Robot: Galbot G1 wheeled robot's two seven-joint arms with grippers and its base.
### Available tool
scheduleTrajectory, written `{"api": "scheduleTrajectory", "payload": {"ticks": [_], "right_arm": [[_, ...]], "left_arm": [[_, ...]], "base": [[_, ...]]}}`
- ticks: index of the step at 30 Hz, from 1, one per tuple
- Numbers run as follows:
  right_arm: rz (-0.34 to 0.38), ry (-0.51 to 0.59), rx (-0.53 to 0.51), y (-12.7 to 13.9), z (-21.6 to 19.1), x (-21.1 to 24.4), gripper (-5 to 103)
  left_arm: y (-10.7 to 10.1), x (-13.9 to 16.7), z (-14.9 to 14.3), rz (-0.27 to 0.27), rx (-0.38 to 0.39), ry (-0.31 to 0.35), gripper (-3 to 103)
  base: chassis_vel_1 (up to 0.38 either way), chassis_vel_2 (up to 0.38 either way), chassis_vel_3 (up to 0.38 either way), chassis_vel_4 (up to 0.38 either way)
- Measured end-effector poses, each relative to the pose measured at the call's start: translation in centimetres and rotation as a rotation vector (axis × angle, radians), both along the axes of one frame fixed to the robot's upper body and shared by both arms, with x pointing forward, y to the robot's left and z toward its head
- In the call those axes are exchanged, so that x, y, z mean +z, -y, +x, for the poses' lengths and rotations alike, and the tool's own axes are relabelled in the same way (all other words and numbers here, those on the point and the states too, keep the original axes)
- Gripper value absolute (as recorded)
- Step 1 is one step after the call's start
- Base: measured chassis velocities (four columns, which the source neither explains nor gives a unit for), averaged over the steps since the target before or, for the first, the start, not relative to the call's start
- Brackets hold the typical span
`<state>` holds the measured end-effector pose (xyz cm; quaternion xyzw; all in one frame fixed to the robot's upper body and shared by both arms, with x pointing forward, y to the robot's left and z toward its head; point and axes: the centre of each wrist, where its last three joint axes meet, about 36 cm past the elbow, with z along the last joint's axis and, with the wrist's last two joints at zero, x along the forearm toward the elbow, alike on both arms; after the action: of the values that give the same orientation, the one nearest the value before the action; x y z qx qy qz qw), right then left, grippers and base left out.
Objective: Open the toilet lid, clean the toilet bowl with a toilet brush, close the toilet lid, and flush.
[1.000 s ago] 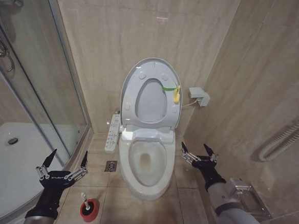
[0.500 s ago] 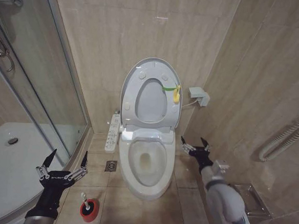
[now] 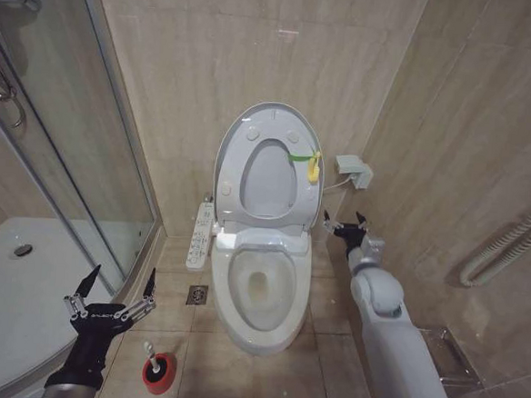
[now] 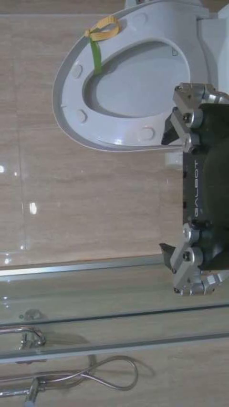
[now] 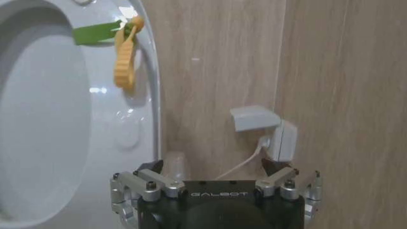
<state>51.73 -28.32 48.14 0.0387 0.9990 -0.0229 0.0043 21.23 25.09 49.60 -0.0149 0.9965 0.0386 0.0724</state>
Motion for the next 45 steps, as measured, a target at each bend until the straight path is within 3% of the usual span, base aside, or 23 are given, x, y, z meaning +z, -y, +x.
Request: {"api": "scheduleTrajectory", "payload": {"ticks": [10, 25, 35, 45], "right_arm": [[-0.031, 0.049, -0.035, 0.9, 3.3, 2.1, 100], [-0.155, 0.175, -0.110, 1.4, 11.3, 3.4, 100], [-0.169, 0.269, -0.131, 1.4, 15.7, 7.1, 100], [-0.182, 0.310, -0.125, 0.0, 19.5, 7.4, 100]], "left_arm": [[0.0, 0.0, 0.0, 0.000, 0.000, 0.000, 100], [0.0, 0.0, 0.0, 0.000, 0.000, 0.000, 100], [0.0, 0.0, 0.0, 0.000, 0.000, 0.000, 100], [0.0, 0.0, 0.0, 0.000, 0.000, 0.000, 100]], "base": [[0.000, 0.000, 0.000, 0.000], [0.000, 0.000, 0.000, 0.000], [0.000, 0.000, 0.000, 0.000], [0.000, 0.000, 0.000, 0.000]]}}
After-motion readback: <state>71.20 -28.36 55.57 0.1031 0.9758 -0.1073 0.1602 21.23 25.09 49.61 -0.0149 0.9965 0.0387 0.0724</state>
